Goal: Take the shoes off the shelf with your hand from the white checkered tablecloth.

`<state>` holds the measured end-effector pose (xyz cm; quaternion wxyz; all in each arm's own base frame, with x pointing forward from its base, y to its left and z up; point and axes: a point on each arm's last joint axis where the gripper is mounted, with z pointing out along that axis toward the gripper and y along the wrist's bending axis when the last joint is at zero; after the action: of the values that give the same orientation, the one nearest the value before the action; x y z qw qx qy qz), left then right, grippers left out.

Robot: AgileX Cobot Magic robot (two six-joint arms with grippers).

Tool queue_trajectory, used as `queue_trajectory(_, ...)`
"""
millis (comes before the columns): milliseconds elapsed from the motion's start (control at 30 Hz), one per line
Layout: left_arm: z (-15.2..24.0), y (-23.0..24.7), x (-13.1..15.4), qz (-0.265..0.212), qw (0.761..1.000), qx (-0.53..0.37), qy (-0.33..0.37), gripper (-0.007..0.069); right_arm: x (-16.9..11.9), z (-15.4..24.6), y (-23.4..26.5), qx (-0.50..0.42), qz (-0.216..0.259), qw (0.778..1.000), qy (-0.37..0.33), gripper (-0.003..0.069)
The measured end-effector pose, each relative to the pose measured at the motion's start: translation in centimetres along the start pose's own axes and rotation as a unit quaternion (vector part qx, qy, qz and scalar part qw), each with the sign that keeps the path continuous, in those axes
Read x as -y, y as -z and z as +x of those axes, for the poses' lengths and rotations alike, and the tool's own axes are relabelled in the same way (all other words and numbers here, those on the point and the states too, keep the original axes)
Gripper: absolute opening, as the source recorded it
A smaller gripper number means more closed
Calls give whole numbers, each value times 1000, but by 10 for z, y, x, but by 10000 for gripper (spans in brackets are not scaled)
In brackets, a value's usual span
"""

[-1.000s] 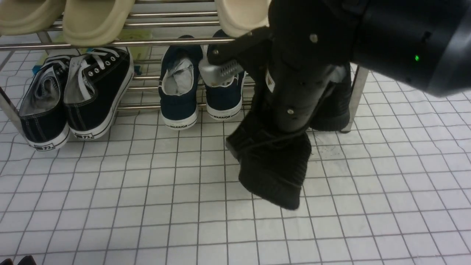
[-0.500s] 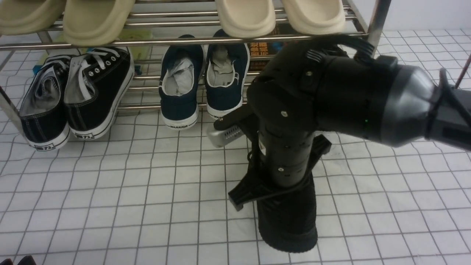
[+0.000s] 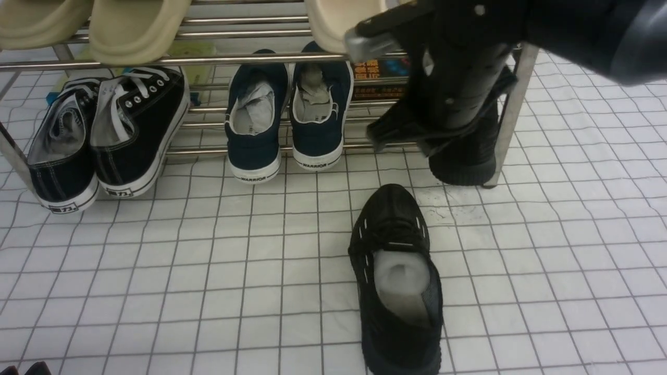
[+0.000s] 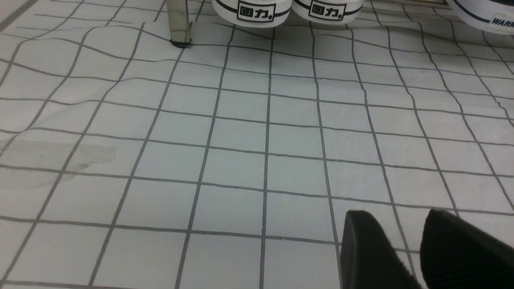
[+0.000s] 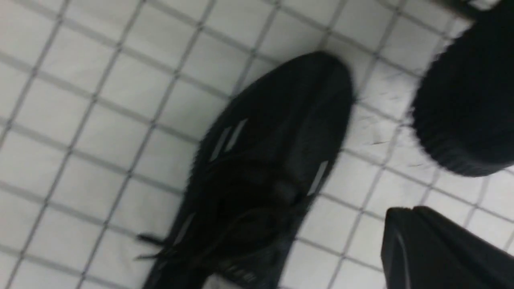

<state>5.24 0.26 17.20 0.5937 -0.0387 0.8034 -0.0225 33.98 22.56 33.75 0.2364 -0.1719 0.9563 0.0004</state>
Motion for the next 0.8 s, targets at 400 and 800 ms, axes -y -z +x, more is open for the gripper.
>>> queue_trajectory(400, 0, 0, 0, 0, 1000, 0, 0, 240, 36, -27, -49, 72, 45, 996, -8, 393)
queue_trajectory(800, 0, 0, 0, 0, 1000, 0, 0, 240, 30, -24, -105, 39, 56, 998, 6, 215)
